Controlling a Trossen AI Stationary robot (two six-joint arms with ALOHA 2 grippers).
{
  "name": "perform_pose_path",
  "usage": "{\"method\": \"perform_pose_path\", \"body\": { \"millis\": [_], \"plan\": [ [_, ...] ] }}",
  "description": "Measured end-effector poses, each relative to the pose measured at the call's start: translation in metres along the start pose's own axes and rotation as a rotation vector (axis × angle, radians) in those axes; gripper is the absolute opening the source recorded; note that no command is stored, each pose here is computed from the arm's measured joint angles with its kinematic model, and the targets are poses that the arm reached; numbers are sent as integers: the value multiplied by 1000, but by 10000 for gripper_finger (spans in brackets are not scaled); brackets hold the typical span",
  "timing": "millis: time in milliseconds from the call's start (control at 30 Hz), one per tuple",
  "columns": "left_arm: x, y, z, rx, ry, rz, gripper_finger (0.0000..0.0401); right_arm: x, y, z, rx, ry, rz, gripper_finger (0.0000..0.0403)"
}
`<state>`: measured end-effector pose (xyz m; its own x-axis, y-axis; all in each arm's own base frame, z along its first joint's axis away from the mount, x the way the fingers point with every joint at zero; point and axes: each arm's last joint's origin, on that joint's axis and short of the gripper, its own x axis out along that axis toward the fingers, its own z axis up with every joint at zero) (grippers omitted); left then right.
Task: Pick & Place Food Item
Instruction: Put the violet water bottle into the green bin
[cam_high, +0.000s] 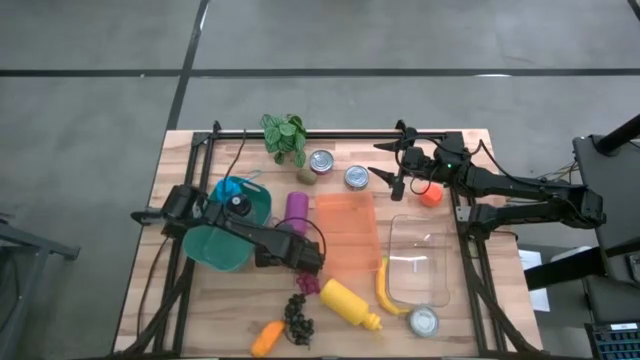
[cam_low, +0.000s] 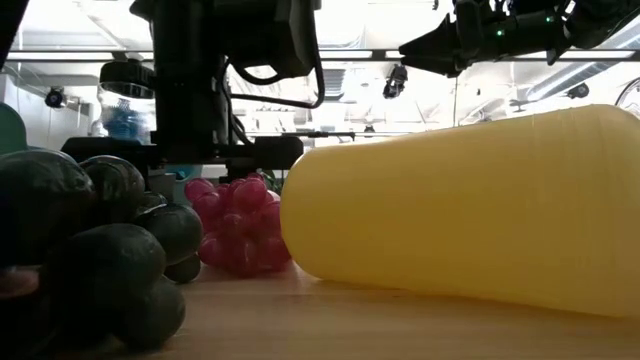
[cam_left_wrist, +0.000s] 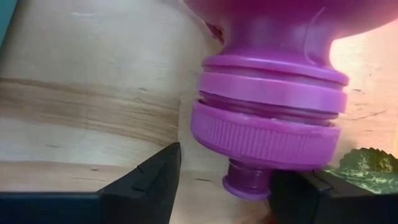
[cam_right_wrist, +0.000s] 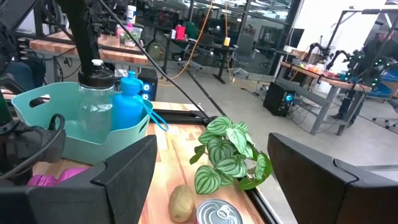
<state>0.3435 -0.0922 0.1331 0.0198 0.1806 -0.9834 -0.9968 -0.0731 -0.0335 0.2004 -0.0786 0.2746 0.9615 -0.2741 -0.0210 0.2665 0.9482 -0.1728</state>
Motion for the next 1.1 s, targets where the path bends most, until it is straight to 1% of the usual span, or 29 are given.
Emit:
{"method": "perform_pose_path", "body": {
  "millis": [233, 733, 900, 1000, 1100],
  "plan": [
    [1, -1, 2, 40, -35, -16, 212, 0, 0, 0, 0, 0, 0, 306],
    [1, -3, 5, 31, -44, -22, 210, 0, 0, 0, 0, 0, 0, 305],
    [1, -4, 8, 3, -31, -21, 205, 0, 0, 0, 0, 0, 0, 305],
    [-3, -10, 8, -27, -19, -54, 205, 0, 0, 0, 0, 0, 0, 305],
    [-5, -13, 11, -49, -17, -62, 205, 0, 0, 0, 0, 0, 0, 305]
  ]
}}
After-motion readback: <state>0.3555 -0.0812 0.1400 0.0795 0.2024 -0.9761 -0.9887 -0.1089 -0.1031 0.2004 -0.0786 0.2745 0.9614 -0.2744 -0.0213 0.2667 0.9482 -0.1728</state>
